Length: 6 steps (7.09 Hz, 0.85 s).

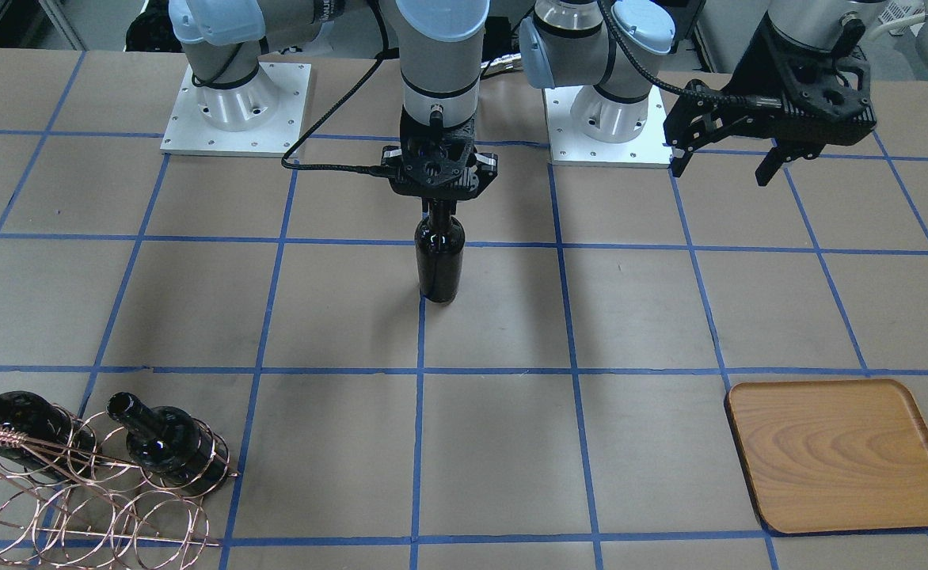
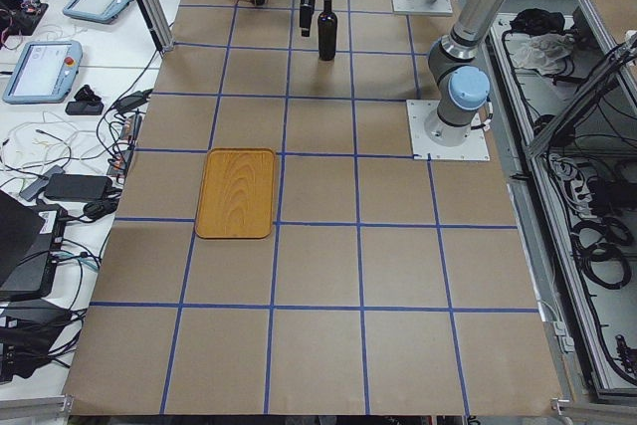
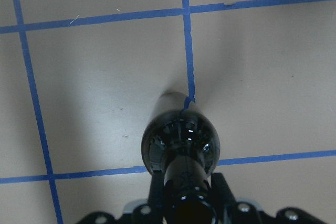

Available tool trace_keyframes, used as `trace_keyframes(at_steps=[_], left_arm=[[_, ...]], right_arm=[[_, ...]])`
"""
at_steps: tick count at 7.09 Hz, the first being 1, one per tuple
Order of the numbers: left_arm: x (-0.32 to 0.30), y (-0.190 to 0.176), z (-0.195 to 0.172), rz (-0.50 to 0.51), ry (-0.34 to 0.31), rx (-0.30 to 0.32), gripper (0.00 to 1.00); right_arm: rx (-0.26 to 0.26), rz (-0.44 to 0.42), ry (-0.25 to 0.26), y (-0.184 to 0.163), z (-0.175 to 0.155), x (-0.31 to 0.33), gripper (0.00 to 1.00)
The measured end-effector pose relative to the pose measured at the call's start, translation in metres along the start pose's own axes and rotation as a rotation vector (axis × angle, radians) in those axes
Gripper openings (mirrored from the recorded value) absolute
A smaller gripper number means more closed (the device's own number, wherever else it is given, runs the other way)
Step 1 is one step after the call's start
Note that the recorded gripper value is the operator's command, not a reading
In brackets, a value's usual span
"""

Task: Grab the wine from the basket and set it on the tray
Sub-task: 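Carry the bottle with the right gripper to the table center and lower it, then open the right gripper, releasing the upright bottle, and raise it away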

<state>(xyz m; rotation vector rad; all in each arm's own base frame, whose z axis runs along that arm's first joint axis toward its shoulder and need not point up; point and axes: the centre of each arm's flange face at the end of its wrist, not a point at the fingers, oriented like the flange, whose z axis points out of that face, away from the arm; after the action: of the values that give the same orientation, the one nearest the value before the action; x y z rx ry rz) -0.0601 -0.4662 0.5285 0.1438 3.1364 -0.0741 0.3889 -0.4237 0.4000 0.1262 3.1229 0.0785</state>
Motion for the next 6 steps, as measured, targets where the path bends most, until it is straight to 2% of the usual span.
trace_keyframes(at_steps=[1, 4, 5, 6], left_arm=[[0.0, 0.0, 0.0, 0.0, 0.0, -0.001, 1.0], [0.0, 0.001, 0.0, -0.003, 0.001, -0.003, 1.0], [0.001, 0.001, 0.0, -0.006, 0.003, -0.004, 1.0], [0.002, 0.002, 0.001, -0.032, 0.007, -0.009, 1.0]], right_arm=[[0.002, 0.001, 0.001, 0.0, -0.001, 0.0, 1.0], [0.024, 0.036, -0.014, -0.001, -0.008, -0.001, 1.0], [0.041, 0.037, -0.024, -0.003, -0.017, -0.001, 1.0], [0.084, 0.029, -0.03, -0.012, -0.037, 0.003, 1.0]])
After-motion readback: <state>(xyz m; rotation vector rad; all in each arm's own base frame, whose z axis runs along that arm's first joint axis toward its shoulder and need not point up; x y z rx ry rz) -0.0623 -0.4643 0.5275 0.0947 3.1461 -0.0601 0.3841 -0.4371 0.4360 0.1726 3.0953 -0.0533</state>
